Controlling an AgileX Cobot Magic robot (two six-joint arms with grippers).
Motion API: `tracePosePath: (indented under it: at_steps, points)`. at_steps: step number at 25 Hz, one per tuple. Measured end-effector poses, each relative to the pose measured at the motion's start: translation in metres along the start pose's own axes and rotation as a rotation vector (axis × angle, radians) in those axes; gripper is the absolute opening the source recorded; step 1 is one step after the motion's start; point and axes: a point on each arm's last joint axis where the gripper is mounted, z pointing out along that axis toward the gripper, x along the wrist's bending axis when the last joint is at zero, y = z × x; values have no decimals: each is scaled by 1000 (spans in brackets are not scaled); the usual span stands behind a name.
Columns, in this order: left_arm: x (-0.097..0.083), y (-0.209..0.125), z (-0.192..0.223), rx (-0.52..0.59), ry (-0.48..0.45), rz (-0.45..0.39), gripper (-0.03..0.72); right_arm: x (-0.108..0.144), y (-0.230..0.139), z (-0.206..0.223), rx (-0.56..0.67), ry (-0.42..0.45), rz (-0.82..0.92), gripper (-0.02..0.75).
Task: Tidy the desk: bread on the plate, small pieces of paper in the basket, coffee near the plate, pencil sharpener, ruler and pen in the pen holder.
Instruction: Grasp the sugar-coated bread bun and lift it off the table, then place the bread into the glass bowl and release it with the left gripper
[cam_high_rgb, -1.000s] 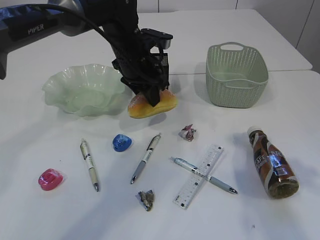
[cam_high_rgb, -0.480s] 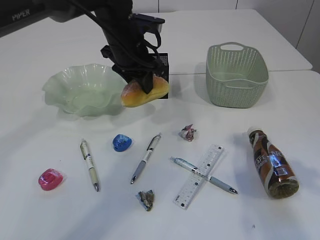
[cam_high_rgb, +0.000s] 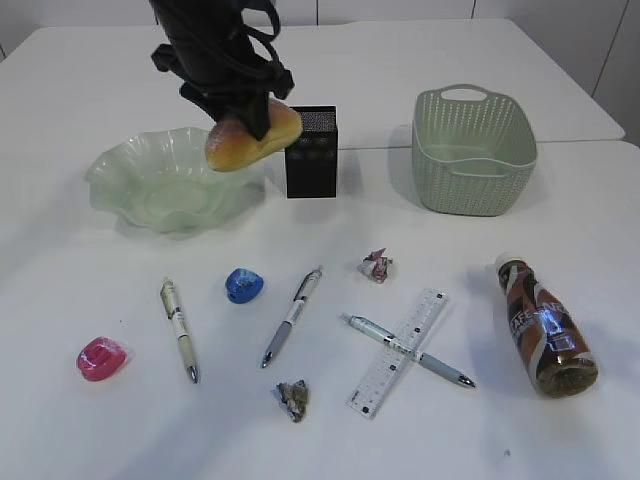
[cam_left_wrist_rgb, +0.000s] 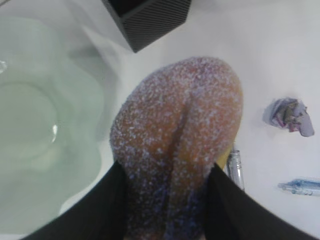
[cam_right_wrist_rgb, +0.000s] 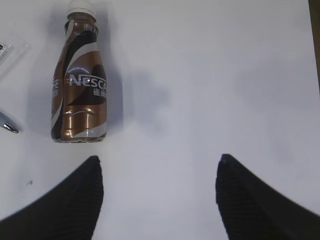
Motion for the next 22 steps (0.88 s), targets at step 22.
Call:
tracePosePath:
  at_steps: [22]
  points:
    - [113, -9, -3, 6, 101, -213, 305, 0, -1, 0, 15, -3, 0, 550]
